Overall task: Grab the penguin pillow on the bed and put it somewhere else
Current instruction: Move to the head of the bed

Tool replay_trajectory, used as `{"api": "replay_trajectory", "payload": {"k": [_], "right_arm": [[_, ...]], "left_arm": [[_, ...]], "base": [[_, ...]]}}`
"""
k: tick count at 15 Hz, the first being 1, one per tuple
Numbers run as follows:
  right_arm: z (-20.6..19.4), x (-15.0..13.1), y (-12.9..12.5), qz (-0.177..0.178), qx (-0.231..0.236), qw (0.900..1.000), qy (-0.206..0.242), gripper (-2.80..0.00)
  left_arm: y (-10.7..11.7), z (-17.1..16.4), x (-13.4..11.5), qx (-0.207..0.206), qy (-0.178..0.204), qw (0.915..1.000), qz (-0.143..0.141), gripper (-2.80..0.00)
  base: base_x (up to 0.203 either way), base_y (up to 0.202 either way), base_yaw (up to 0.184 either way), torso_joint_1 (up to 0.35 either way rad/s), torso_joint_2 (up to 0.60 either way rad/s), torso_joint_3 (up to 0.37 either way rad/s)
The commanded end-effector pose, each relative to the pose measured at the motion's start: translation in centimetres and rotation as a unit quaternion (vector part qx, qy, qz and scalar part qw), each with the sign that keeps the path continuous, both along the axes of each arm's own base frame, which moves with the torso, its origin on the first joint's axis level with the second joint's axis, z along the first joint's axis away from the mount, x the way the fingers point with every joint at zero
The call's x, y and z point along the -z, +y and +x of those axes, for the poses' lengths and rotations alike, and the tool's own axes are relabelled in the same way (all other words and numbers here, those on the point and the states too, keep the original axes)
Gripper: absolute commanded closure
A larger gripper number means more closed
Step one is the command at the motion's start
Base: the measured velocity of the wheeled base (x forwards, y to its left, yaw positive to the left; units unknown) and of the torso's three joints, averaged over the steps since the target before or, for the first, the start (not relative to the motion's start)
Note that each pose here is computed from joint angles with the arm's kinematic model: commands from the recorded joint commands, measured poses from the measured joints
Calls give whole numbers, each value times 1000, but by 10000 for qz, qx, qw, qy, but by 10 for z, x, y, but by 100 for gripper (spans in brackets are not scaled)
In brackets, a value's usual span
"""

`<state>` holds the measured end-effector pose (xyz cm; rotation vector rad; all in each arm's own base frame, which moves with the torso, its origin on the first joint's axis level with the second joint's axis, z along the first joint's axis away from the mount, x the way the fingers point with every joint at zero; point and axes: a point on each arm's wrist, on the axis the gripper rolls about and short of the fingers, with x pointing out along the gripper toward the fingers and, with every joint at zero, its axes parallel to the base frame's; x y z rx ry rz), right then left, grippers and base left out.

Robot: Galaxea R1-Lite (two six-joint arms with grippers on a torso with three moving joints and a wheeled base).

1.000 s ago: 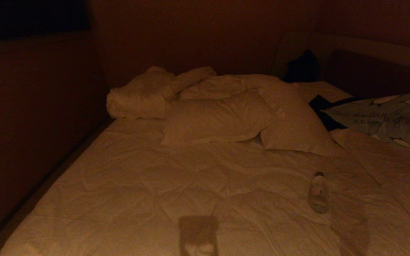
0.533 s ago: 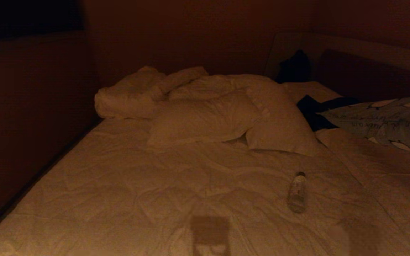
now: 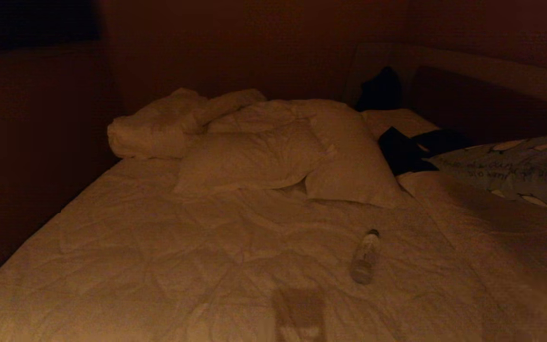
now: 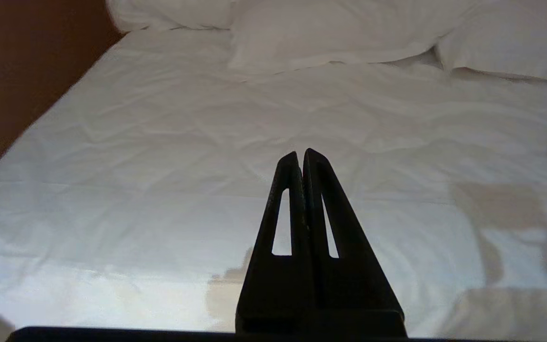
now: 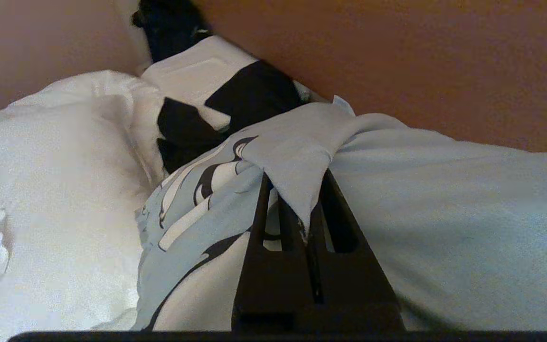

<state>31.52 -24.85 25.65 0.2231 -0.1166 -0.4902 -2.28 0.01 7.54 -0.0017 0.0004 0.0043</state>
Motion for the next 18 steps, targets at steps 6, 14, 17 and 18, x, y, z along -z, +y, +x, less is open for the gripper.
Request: {"api": "replay_trajectory", "payload": {"k": [6,14,17,18], "right_arm": [[33,20,-22,-57,-805,9967,21,0],[71,46,-46,-707,-804,9940,203,0],[78,78,-69,-759,-646,9939,474,0],[78,89,-75,-771,-596,9935,581,0]], "left_arm": [[0,0,0,-9,6,10000,1,0],[0,0,0,-9,6,10000,1,0],[0,0,0,-7,4,10000,1,0],[0,0,0,-9,2,10000,1,0]], "base": [[0,-122,0,0,2,2],[0,0,0,0,0,0],[0,0,0,0,0,0],[0,0,0,0,0,0]]}}
